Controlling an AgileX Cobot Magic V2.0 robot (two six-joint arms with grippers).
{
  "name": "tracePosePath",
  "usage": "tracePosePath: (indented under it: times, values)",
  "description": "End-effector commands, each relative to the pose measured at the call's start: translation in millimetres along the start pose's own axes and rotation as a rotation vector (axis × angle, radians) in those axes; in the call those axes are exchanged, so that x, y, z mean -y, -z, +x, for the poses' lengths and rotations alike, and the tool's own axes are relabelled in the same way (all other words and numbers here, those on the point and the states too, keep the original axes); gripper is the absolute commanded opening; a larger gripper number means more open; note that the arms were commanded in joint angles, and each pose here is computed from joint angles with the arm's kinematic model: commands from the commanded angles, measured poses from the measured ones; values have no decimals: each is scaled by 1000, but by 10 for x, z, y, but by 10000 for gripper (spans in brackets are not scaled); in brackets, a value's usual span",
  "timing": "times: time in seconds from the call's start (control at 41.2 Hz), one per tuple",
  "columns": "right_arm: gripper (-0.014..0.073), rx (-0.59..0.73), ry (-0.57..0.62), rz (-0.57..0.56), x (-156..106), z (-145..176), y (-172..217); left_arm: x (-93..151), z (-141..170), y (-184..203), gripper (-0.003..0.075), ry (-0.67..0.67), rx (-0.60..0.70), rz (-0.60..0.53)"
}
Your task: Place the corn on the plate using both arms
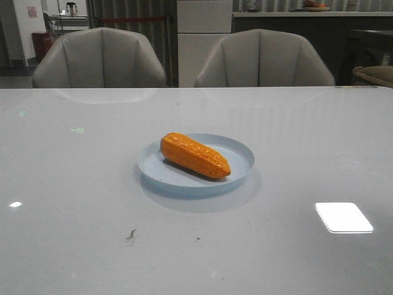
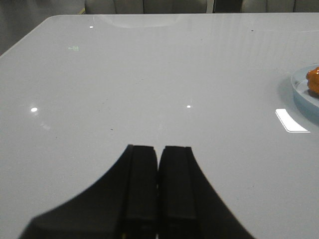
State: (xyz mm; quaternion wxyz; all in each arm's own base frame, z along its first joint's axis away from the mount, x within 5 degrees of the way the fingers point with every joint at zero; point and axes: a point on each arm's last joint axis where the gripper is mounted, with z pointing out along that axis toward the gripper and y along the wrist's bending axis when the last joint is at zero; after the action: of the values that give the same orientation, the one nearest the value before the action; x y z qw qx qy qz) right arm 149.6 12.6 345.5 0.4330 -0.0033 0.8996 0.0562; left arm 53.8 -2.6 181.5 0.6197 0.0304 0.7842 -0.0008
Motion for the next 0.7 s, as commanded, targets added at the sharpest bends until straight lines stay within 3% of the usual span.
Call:
tracePosePath:
  times: [0.0,0.073,0.267,0.315,0.509,0.679]
  values:
    - [556,113,22,21,15,-125,75,2,44,-23,94,12,58,1]
    - [474,141,19,17,12,-75,136,2,44,-23,94,12,58,1]
    - [35,416,31,20,30,149,328,2,44,-23,94,12,58,1]
    - [68,490,31,20,39,241,355,2,44,-23,94,12,58,1]
    - [52,852,36,19,89,740,433,2,44,-23,94,12,58,1]
    - [52,936,37,16,132,1224,323,2,44,-23,94,12,58,1]
